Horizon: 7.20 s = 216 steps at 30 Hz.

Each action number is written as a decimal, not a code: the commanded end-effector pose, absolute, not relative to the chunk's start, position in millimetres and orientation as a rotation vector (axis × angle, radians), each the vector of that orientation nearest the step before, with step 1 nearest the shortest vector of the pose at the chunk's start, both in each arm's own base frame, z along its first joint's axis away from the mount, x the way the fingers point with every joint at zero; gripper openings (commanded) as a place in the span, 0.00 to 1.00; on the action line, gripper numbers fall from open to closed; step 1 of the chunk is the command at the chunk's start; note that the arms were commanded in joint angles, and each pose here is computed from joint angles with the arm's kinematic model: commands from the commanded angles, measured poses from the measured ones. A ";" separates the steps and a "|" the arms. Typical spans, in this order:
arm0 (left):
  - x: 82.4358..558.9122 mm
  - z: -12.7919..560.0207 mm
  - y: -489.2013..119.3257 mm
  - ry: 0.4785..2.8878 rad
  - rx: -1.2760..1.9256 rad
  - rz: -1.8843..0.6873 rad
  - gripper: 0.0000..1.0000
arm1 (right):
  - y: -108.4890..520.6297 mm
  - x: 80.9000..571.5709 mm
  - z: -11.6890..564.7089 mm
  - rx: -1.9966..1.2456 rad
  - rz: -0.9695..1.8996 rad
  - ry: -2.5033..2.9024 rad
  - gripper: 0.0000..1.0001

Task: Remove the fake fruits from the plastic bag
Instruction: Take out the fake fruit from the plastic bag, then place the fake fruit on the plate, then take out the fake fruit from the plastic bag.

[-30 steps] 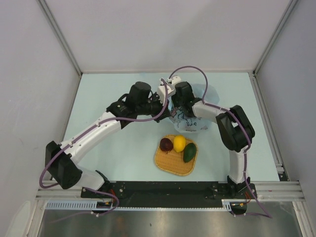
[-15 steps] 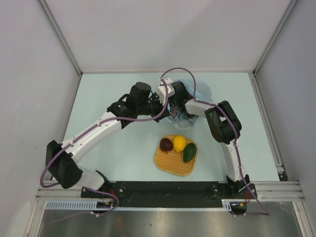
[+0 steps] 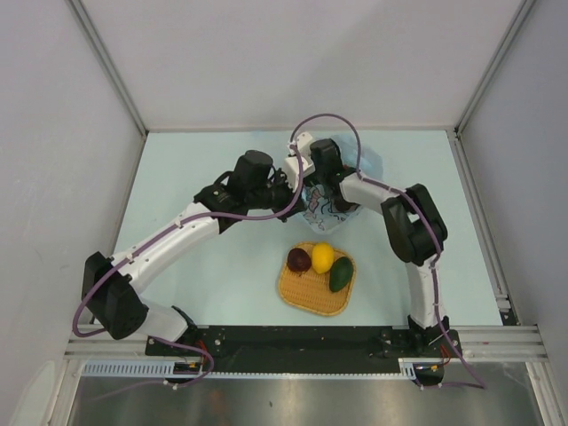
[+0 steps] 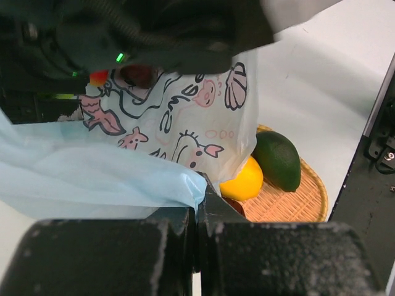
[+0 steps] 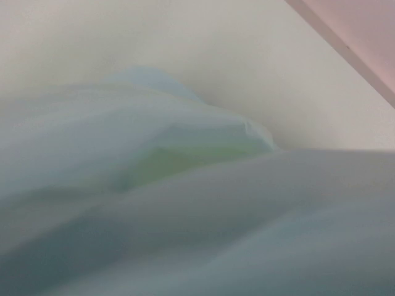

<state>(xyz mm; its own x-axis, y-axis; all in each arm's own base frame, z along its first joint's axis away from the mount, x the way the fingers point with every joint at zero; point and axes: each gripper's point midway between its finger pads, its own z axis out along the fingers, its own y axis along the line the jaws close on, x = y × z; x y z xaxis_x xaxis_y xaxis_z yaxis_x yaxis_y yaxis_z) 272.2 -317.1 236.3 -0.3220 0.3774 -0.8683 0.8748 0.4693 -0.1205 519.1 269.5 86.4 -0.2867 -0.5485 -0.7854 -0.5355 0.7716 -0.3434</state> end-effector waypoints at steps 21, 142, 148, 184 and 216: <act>355.2 276.7 -295.4 1.889 0.664 -0.647 0.00 | 266.0 317.9 249.2 -1.128 0.681 1.637 0.57; 281.0 296.0 -274.5 1.845 0.791 -1.028 0.80 | 237.6 219.2 312.7 -1.159 -0.206 0.943 0.96; 283.0 296.0 -286.6 1.884 0.794 -1.118 0.78 | 226.3 267.9 297.6 -1.047 -0.071 1.218 0.92; 262.0 242.0 -293.5 2.016 0.858 -1.072 0.00 | 188.1 367.5 151.3 -0.638 0.176 1.988 0.57; 269.9 244.1 -291.7 1.976 0.878 -1.016 0.00 | 202.5 469.4 75.0 -0.685 0.043 2.048 0.61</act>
<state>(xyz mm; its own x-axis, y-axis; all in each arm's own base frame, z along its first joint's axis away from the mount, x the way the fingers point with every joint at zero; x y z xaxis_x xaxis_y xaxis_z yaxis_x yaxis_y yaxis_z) 262.9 -288.0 227.1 -0.5583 0.2463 -0.7922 0.7842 0.4682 -0.4071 454.2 199.0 60.0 -0.4280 -0.4594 -0.7783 -0.4927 0.8405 -0.2252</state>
